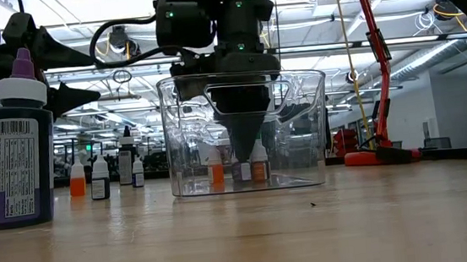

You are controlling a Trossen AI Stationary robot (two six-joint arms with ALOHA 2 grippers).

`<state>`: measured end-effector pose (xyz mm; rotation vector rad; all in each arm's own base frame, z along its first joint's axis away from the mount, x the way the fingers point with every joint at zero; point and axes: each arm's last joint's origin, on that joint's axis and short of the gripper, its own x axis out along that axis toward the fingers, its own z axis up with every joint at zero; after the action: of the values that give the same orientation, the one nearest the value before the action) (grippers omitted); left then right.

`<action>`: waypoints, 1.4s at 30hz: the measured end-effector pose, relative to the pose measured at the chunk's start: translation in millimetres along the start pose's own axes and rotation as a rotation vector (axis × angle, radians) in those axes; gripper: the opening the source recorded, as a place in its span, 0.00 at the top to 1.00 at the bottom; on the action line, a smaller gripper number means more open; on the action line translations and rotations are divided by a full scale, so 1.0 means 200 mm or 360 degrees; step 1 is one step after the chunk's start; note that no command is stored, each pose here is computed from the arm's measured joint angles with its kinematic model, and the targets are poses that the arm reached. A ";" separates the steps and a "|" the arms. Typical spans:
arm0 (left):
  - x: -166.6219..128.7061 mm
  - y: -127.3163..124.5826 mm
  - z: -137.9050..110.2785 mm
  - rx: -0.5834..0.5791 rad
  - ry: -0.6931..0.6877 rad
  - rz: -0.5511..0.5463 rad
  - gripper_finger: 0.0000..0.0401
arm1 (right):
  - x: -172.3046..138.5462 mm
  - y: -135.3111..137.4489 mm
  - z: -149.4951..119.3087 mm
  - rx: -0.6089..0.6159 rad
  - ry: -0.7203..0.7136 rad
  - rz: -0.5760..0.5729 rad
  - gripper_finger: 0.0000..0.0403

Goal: Pick & Place food coloring
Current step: Put the small purple food coloring bottle into the transparent bin, then put the small yellow food coloring bottle into the transparent bin

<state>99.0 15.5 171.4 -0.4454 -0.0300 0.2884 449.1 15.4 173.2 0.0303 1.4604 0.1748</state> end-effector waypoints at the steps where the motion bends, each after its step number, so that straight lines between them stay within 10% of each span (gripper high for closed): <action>1: 0.00 0.00 0.00 0.0000 0.0000 0.0001 0.06 | 0.00 0.00 0.00 0.0022 -0.0003 0.0000 0.77; 7: 0.00 0.00 0.00 0.0000 0.0000 0.0000 0.06 | -0.04 0.01 0.00 0.0153 -0.0035 -0.0002 0.60; 16: 0.00 0.00 0.00 0.0000 0.0000 0.0000 0.06 | -0.35 0.09 -0.06 0.0321 -0.0208 0.0013 0.60; 26: 0.00 0.00 0.00 0.0000 0.0002 0.0001 0.06 | -0.65 0.50 -0.34 0.1011 0.0010 0.0025 0.61; 42: 0.00 0.00 0.00 0.0000 0.0000 0.0000 0.06 | -0.40 1.03 -0.71 0.1528 0.0263 -0.0484 0.61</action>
<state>99.0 15.5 171.4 -0.4454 -0.0297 0.2886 280.4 196.4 262.1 0.5789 1.5731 -0.7959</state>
